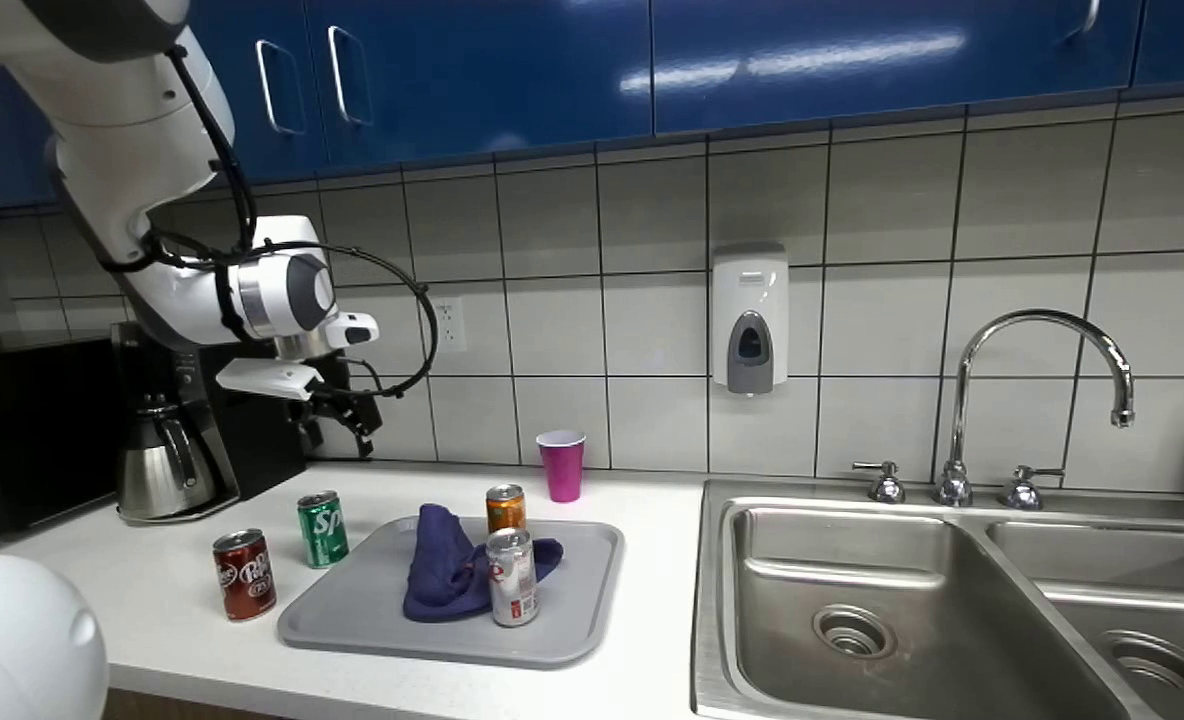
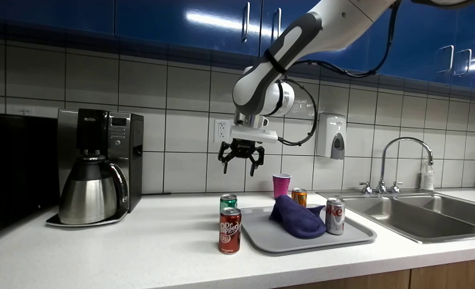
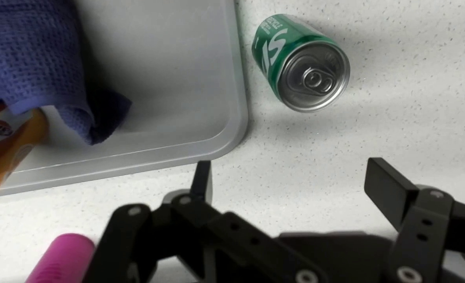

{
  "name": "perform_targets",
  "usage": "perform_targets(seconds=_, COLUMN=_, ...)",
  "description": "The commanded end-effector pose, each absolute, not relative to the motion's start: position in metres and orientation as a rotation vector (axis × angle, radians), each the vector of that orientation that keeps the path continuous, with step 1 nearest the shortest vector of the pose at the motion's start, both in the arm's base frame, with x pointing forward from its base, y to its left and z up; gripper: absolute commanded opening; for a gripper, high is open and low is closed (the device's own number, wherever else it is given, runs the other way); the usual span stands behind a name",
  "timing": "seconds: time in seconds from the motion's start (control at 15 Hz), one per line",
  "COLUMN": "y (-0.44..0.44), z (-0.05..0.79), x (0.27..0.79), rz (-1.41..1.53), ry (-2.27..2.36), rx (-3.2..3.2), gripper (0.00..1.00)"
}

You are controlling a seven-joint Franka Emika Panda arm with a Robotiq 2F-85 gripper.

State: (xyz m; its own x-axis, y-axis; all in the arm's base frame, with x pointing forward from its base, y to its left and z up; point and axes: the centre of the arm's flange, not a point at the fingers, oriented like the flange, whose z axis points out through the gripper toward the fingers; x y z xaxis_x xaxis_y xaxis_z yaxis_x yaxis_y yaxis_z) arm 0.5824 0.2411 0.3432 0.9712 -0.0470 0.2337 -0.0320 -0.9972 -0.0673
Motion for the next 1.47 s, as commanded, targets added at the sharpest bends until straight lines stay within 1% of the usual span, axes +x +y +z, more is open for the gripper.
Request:
perform_targets(seconds=0.0, y=0.218, z=0.360, x=0.565, rz=-0.378, ry=0.095, rx=-3.047, gripper=1.00)
perform_targets(seconds=0.6, y=0.171, z=0.370, x=0.550, rz=-0.397, ry=0.221, rx=-3.074, gripper=1.00)
perform_targets(seconds=1.4, y=0.085, z=0.363, x=0.562, rz=-0.367, ry=0.415, rx=-3.115, gripper=1.00)
